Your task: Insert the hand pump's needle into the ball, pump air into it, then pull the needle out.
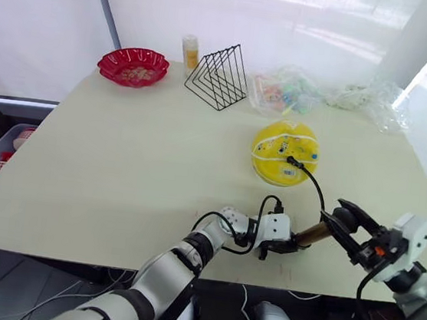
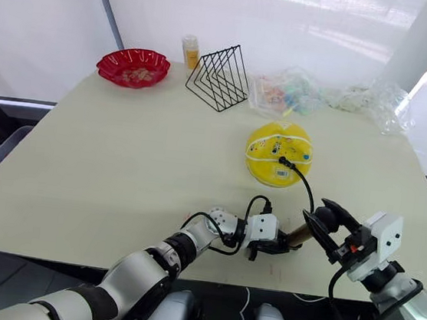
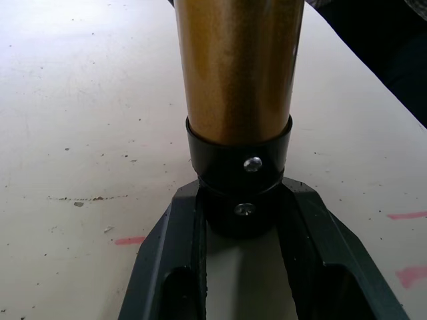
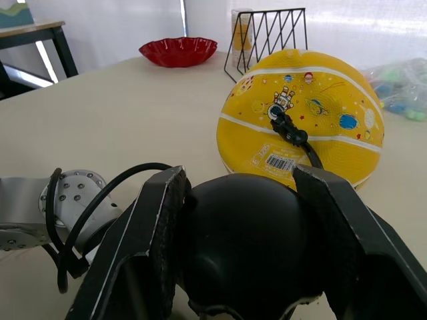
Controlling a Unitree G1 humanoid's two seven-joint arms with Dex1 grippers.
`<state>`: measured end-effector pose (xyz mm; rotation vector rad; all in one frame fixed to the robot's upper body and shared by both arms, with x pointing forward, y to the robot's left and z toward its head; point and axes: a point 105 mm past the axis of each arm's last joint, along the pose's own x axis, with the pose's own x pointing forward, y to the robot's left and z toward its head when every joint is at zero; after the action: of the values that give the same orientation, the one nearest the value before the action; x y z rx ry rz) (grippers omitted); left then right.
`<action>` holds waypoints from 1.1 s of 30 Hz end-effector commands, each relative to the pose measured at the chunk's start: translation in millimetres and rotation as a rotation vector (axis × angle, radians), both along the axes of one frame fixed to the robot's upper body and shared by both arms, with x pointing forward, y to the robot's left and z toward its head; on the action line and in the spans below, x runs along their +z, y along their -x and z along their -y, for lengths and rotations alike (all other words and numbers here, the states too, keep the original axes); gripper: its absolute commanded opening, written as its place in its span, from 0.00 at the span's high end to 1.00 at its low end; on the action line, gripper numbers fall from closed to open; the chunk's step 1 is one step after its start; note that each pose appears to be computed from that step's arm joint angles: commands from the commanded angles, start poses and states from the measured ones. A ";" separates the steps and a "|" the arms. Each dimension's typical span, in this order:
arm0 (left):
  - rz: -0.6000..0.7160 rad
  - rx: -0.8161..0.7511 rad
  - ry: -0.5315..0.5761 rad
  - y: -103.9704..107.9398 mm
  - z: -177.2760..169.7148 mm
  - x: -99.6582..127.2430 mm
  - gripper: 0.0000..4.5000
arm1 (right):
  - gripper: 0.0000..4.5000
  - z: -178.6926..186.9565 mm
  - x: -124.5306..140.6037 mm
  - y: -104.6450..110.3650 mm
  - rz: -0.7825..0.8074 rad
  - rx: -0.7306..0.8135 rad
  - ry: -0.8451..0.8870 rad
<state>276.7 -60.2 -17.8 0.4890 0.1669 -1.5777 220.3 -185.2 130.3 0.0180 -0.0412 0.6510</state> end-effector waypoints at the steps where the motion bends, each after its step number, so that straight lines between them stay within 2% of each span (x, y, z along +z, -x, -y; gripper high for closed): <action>1: -0.143 -0.065 -0.217 33.3 -29.7 -53.0 0.77 | 0.54 15.7 43.1 -5.7 0.123 -0.058 -0.002; 3: -0.143 -0.066 -0.216 33.4 -29.3 -52.7 0.77 | 0.54 16.0 78.3 -3.7 0.217 -0.046 -0.017; 6: -0.145 -0.071 -0.217 33.9 -29.1 -52.7 0.77 | 0.54 23.6 118.2 0.9 0.305 -0.046 -0.007; 8: -0.145 -0.074 -0.217 34.2 -28.9 -52.7 0.77 | 0.54 27.5 134.9 3.8 0.333 -0.050 -0.002; 11: -0.145 -0.078 -0.219 34.5 -28.7 -52.6 0.77 | 0.54 42.6 180.1 14.0 0.433 -0.079 0.013; 14: -0.144 -0.079 -0.219 34.6 -28.1 -52.3 0.77 | 0.54 45.2 199.4 20.0 0.457 -0.080 0.012; 16: -0.144 -0.081 -0.218 35.1 -27.2 -52.3 0.77 | 0.54 44.2 190.7 18.0 0.414 -0.077 0.014; 18: -0.145 -0.084 -0.216 35.8 -26.1 -52.2 0.77 | 0.54 38.6 155.8 9.1 0.278 -0.070 0.065; 21: -0.145 -0.082 -0.214 35.6 -26.1 -52.0 0.77 | 0.54 35.7 117.6 0.7 0.151 -0.081 0.064; 29: -0.144 -0.072 -0.216 34.3 -28.6 -52.7 0.77 | 0.54 24.7 32.5 -6.8 -0.050 -0.075 0.028; 33: -0.143 -0.069 -0.218 33.6 -29.2 -52.7 0.77 | 0.54 22.6 -26.3 -5.9 -0.200 -0.083 0.041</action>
<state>275.8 -60.2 -18.8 0.4854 0.1735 -1.5815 227.9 -194.1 159.0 0.0434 -0.0529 0.6338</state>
